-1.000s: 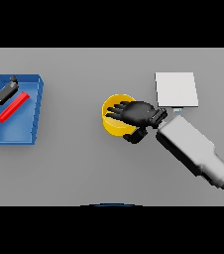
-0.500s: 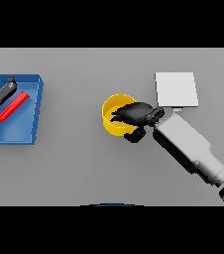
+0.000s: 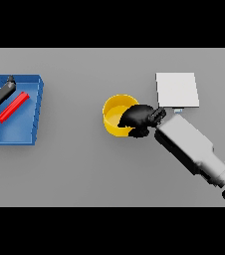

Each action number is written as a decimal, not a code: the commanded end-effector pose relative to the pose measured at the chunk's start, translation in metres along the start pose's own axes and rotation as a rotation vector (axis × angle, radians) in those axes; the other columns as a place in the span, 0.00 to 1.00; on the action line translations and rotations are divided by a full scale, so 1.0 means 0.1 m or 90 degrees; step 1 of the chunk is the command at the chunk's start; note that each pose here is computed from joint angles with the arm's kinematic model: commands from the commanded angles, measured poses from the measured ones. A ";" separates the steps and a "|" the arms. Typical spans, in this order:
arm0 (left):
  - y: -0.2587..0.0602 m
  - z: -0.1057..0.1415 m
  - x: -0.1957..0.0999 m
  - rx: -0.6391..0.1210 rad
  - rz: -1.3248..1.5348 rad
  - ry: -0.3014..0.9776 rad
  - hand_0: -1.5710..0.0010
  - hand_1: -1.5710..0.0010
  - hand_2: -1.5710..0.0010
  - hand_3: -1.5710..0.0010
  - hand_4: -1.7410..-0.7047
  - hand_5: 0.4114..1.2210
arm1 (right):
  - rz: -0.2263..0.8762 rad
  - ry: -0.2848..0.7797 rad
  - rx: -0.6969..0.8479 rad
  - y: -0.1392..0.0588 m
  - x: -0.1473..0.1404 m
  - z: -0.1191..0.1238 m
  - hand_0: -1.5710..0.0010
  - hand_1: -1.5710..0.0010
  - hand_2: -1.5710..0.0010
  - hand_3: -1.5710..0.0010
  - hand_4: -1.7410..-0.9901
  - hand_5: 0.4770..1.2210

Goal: Pick up the red beaker and tilt it to pour out 1 green nut into yellow bowl. Pick up the yellow bowl and place it on the metallic measuring scale.

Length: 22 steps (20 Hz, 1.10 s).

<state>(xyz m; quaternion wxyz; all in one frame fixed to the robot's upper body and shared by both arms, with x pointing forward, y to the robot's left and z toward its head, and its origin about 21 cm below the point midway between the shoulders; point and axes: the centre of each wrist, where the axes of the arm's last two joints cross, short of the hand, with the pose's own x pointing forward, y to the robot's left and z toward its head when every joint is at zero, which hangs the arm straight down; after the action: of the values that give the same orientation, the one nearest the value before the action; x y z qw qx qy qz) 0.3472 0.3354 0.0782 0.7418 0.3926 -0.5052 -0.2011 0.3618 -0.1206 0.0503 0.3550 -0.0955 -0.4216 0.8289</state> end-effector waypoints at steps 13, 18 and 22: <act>0.02 -0.04 0.02 0.002 -0.006 -0.010 1.00 1.00 1.00 1.00 0.97 0.35 | 0.005 0.027 -0.046 -0.31 -0.01 0.33 0.01 0.01 0.10 0.20 0.01 1.00; 0.02 -0.02 0.01 0.005 -0.009 -0.015 1.00 1.00 1.00 1.00 0.97 0.35 | 0.007 0.061 -0.092 -0.44 -0.09 0.59 0.00 0.00 0.09 0.19 0.00 1.00; 0.04 -0.02 0.02 0.003 -0.009 -0.008 1.00 1.00 1.00 1.00 0.97 0.36 | -0.015 0.096 -0.114 -0.45 -0.24 0.74 0.00 0.00 0.06 0.17 0.00 1.00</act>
<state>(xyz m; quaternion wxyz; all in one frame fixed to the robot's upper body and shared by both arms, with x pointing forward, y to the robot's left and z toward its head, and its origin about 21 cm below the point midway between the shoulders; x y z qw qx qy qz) 0.3495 0.3379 0.0821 0.7359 0.3965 -0.5080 -0.2077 0.3686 -0.1668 0.1281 0.3866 -0.1854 -0.4658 0.7741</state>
